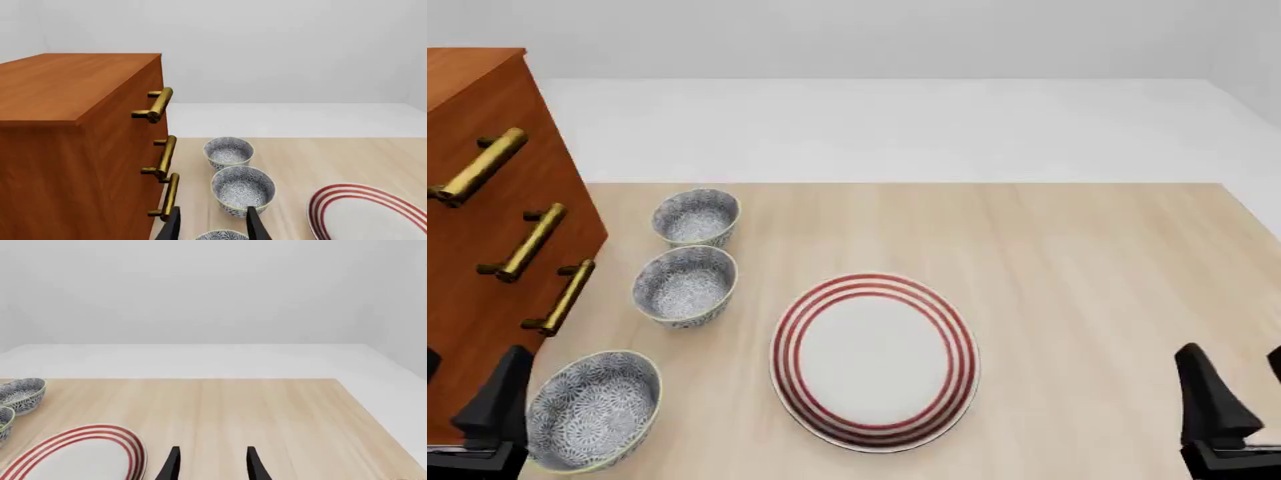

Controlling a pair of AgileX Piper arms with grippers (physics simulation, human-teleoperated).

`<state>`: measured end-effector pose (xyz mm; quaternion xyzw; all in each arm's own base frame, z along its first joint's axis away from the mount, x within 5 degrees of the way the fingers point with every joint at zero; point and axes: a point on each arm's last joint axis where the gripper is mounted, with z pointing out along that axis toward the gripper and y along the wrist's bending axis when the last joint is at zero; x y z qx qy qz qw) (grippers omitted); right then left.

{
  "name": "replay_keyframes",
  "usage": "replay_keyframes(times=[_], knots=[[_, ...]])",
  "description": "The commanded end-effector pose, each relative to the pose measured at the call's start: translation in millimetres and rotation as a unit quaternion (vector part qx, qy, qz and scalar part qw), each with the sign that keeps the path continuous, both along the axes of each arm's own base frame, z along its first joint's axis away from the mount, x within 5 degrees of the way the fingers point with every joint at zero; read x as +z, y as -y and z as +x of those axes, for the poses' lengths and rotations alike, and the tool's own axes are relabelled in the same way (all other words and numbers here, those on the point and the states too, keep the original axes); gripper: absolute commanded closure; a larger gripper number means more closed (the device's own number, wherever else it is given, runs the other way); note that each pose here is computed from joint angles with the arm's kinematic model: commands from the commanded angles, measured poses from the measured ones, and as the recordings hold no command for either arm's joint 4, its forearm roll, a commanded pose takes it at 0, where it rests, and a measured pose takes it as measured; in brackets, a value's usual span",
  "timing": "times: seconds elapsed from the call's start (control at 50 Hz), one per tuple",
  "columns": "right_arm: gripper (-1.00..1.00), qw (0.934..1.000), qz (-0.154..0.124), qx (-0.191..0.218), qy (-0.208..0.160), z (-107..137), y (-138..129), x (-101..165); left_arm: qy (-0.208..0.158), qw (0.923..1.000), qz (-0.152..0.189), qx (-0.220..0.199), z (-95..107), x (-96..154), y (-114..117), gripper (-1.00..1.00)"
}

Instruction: Pick up the bowl and put it in the middle on the plate.

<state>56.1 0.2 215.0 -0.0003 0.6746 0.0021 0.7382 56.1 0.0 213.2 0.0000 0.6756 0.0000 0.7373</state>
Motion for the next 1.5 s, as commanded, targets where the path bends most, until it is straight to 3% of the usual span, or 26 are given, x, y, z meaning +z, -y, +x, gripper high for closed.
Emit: replay_keyframes(times=[0.02,0.46,0.54,0.64,0.68,0.7,0.74,0.82,0.88,0.94,0.96,1.0,1.04,1.08,1.12,1.14,1.18,1.26,1.28,1.3,1.34,1.42,1.5], knots=[[-1.00,1.0000,0.000,-0.002,-0.003,1.1,0.2,-1.1,0.000,1.0000,0.000,0.000,0.0,0.0,0.0,-1.00],[-1.00,0.9998,-0.018,0.010,-0.005,11.5,-1.6,2.2,0.000,1.0000,0.000,0.000,0.0,0.0,0.0,-1.00],[-1.00,0.9998,-0.015,0.016,0.002,11.7,-2.4,26.3,0.000,1.0000,0.000,0.000,0.0,0.0,0.0,-1.00],[-1.00,0.9986,-0.026,0.045,0.015,8.8,-6.2,76.2,0.000,1.0000,0.000,0.000,0.0,0.0,0.0,-1.00],[-1.00,0.9978,-0.011,0.064,0.016,11.2,-8.9,104.3,0.000,1.0000,0.000,0.000,0.0,0.0,0.0,-1.00],[-1.00,0.9980,-0.023,0.058,0.015,12.9,-8.4,112.9,0.000,1.0000,0.000,0.000,0.0,0.0,0.0,-1.00],[-1.00,0.9975,-0.039,0.059,-0.006,26.6,-10.5,130.9,0.000,1.0000,0.000,0.000,0.0,0.0,0.0,-1.00],[-1.00,0.9959,-0.049,0.076,0.001,28.3,-13.7,167.2,0.000,1.0000,0.000,0.000,0.0,0.0,0.0,-1.00],[-1.00,0.9942,-0.042,0.096,-0.021,44.4,-20.3,187.2,0.000,1.0000,0.000,0.000,0.0,0.0,0.0,-1.00],[-1.00,0.9937,-0.034,0.103,-0.031,53.6,-23.5,202.5,0.000,1.0000,0.000,0.000,0.0,0.0,0.0,-1.00],[-1.00,0.9920,-0.023,0.122,-0.023,52.8,-27.7,212.3,0.000,1.0000,0.000,0.000,0.0,0.0,0.0,-1.00],[-1.00,0.9914,-0.032,0.122,-0.034,60.8,-29.8,221.4,0.000,1.0000,0.000,0.000,0.0,0.0,0.0,-1.00],[-1.00,0.9863,-0.065,0.128,-0.081,89.1,-38.7,223.8,0.000,1.0000,0.000,0.000,0.0,0.0,0.0,-1.00],[-1.00,0.9839,-0.014,0.157,-0.085,96.2,-50.1,235.5,0.000,1.0000,0.000,0.000,0.0,0.0,0.0,-1.00],[-1.00,0.9725,-0.005,0.202,-0.117,115.6,-75.1,237.8,0.000,1.0000,0.000,0.000,0.0,0.0,0.0,-1.00],[-1.00,0.9702,0.001,0.209,-0.122,119.6,-80.3,238.8,0.000,1.0000,0.000,0.000,0.0,0.0,0.0,-1.00],[-1.00,0.9691,0.000,0.213,-0.125,130.4,-86.9,244.5,0.000,1.0000,0.000,0.000,0.0,0.0,0.0,-1.00],[-1.00,0.9558,-0.016,0.258,-0.141,147.0,-119.3,246.6,0.000,1.0000,0.000,0.000,0.0,0.0,0.0,-1.00],[-1.00,0.9551,-0.006,0.258,-0.145,148.3,-121.0,247.4,0.000,1.0000,0.000,0.000,0.0,0.0,0.0,-1.00],[-1.00,0.9495,0.010,0.269,-0.161,153.8,-131.9,246.9,0.000,1.0000,0.000,0.000,0.0,0.0,0.0,-1.00],[-1.00,0.9498,0.009,0.270,-0.157,159.8,-136.3,251.7,0.000,1.0000,0.000,0.000,0.0,0.0,0.0,-1.00],[-1.00,0.9381,0.019,0.287,-0.193,176.7,-162.8,246.8,0.000,1.0000,0.000,0.000,0.0,0.0,0.0,-1.00],[-1.00,0.9353,0.025,0.281,-0.213,193.0,-172.9,246.8,0.000,1.0000,0.000,0.000,0.0,0.0,0.0,-1.00]])
